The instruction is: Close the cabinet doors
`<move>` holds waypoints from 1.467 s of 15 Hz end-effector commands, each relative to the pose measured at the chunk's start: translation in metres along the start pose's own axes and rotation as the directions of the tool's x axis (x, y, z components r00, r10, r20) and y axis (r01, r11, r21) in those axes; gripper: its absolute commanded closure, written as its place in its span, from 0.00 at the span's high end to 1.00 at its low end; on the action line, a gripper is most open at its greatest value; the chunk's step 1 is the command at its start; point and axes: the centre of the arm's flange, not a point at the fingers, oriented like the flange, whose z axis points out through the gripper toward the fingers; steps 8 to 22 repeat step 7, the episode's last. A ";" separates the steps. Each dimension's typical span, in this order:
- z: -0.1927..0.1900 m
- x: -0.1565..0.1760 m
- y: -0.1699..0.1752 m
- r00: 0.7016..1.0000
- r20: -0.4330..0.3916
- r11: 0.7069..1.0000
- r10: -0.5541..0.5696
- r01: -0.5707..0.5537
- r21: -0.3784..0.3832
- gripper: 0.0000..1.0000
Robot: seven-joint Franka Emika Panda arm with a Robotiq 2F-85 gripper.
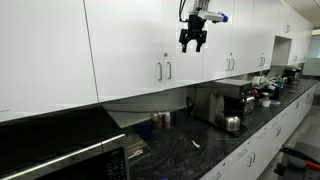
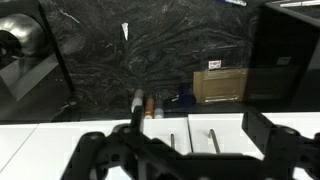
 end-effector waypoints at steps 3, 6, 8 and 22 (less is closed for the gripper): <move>0.002 0.008 0.002 1.000 0.005 1.000 -0.012 0.012 0.001 1.00; 0.003 0.002 0.000 1.000 0.003 1.000 0.000 0.000 0.000 1.00; 0.003 0.002 0.000 1.000 0.004 1.000 0.000 0.000 0.000 1.00; 0.003 0.002 0.000 1.000 0.004 1.000 0.000 0.000 0.000 1.00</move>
